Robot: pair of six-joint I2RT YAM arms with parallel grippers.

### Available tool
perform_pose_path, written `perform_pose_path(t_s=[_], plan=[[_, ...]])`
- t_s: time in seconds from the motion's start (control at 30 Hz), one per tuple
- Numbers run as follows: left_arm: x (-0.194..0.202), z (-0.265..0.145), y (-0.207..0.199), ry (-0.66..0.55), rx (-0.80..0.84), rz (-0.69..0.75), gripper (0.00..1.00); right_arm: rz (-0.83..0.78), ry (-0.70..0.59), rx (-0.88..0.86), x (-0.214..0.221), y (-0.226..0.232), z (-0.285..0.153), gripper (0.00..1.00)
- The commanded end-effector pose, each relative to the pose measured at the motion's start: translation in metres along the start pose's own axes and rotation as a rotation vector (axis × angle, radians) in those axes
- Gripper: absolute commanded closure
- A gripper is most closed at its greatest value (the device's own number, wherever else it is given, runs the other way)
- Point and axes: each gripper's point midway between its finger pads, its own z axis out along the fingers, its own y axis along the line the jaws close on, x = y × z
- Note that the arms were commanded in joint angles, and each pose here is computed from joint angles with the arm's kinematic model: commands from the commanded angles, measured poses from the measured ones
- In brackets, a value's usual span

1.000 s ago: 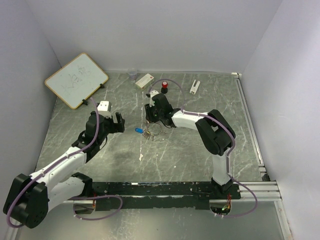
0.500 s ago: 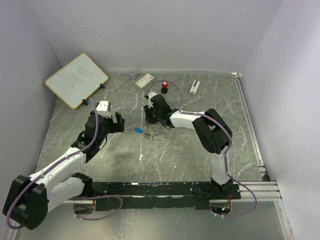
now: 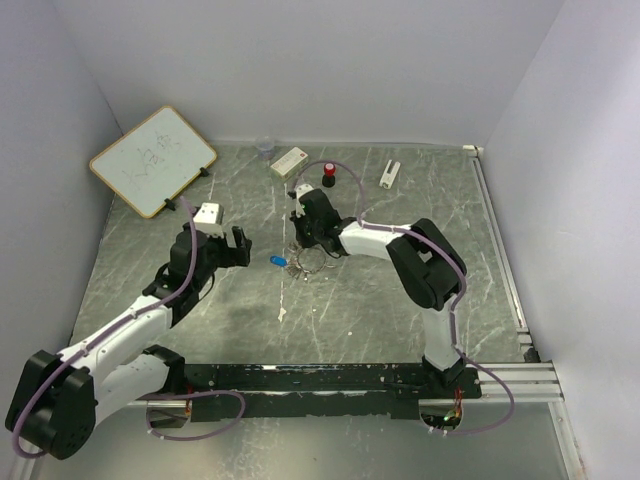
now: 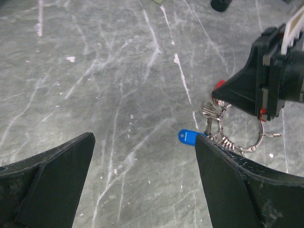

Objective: Remove the keys from the keyring

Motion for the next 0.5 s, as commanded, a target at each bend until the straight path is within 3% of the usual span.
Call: perform_pose_path(t_s=[0.0, 0.47], plan=[[-0.008, 0.006, -0.032, -0.007, 0.172, 0.054, 0.02, -0.048, -0.065, 0.075, -0.033, -0.006, -0.03, 1.0], [-0.066, 0.009, -0.081, -0.128, 0.382, 0.007, 0.02, -0.059, -0.316, 0.096, -0.103, 0.018, -0.123, 1.0]])
